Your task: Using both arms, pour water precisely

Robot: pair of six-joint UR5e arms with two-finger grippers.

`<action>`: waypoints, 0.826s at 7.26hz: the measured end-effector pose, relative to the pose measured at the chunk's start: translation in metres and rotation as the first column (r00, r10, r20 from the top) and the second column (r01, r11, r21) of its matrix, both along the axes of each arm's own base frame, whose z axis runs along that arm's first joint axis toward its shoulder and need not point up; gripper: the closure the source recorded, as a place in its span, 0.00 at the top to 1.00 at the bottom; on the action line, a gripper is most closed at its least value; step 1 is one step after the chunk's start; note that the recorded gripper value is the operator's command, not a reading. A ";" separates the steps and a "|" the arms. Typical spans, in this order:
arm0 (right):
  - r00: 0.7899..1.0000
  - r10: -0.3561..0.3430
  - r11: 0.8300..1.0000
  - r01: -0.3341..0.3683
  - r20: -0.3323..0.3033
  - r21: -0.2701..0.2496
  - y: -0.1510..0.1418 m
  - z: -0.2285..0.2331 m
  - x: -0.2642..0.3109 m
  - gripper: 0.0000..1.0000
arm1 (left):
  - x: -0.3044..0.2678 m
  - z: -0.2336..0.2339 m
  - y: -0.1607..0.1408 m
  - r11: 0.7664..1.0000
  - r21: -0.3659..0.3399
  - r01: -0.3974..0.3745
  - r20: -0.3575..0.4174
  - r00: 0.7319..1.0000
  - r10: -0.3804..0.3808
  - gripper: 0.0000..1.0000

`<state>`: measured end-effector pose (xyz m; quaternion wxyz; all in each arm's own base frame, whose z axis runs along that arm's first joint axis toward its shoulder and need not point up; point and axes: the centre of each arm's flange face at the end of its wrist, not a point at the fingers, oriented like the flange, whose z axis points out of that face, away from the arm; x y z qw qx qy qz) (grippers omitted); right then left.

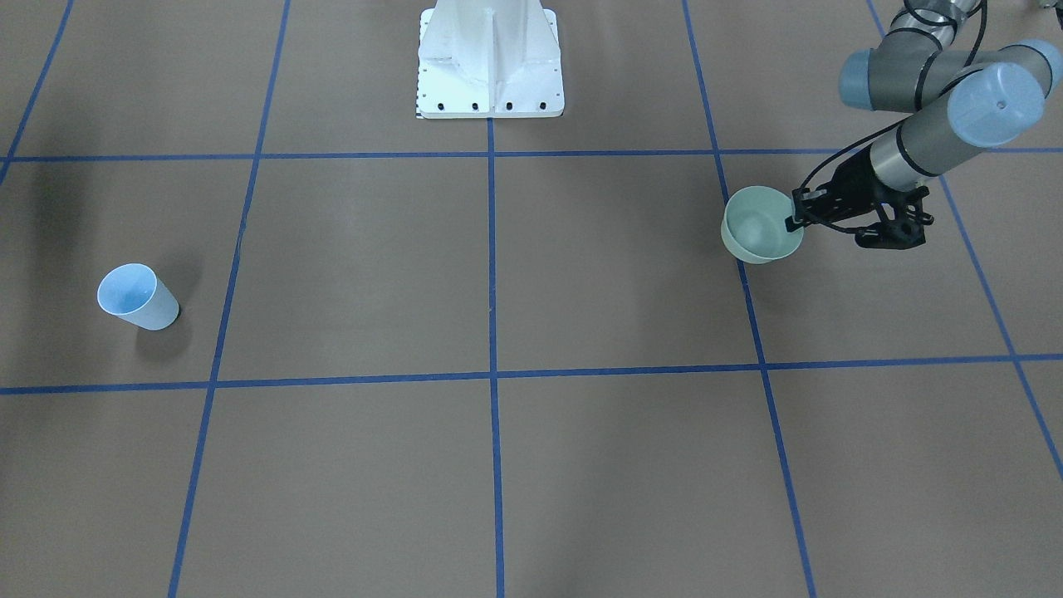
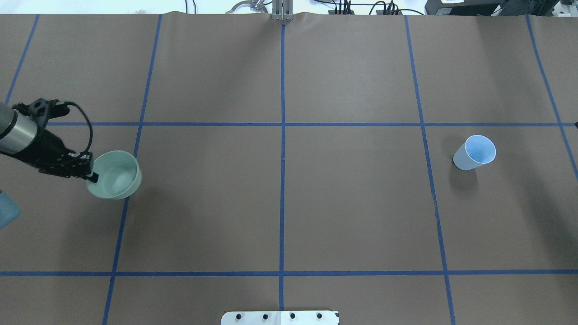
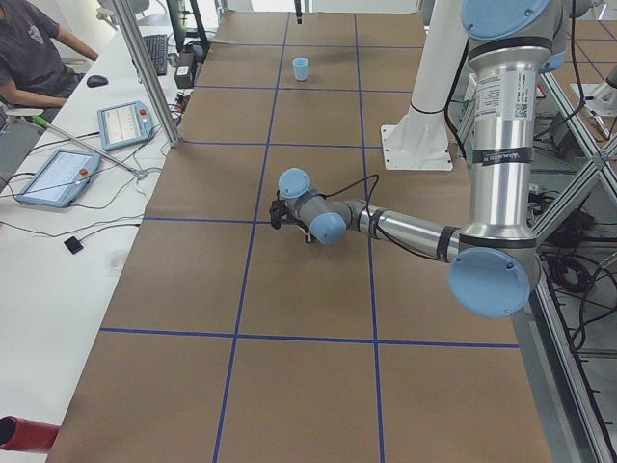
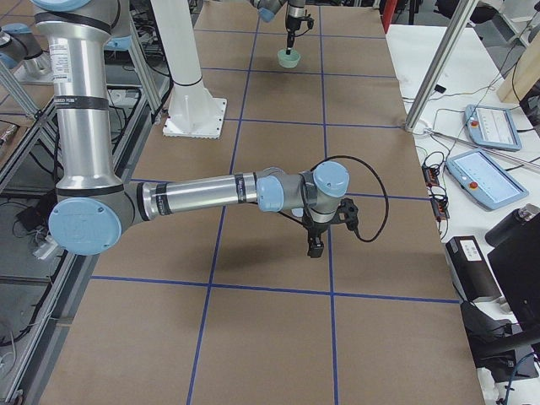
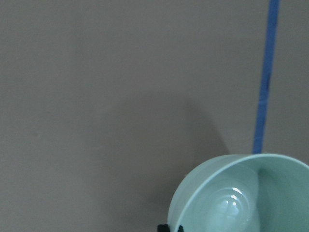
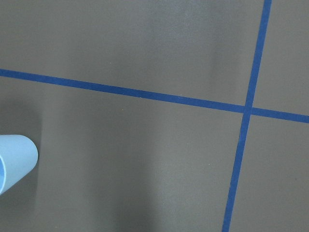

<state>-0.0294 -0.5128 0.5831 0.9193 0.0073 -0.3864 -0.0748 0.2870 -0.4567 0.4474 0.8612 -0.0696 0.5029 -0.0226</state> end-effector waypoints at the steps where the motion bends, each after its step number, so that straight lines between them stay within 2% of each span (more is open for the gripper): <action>1: 1.000 -0.002 1.000 0.002 0.001 0.003 0.000 -0.001 -0.001 1.00 | 0.028 -0.047 -0.009 0.999 -0.033 0.043 -0.022 0.999 -0.044 0.00; 2: 1.000 -0.007 1.000 0.007 0.002 0.011 0.000 -0.002 -0.002 1.00 | 0.074 -0.093 -0.008 0.996 -0.063 0.064 -0.021 0.998 -0.065 0.00; 4: 1.000 -0.010 0.999 0.010 0.006 0.038 -0.001 -0.004 -0.005 1.00 | 0.176 -0.191 -0.007 0.992 -0.088 0.095 0.058 0.994 -0.090 0.00; 6: 1.000 -0.012 0.999 0.012 0.006 0.048 0.001 -0.001 -0.005 1.00 | 0.248 -0.247 -0.014 0.990 -0.098 0.105 0.113 0.989 -0.094 0.00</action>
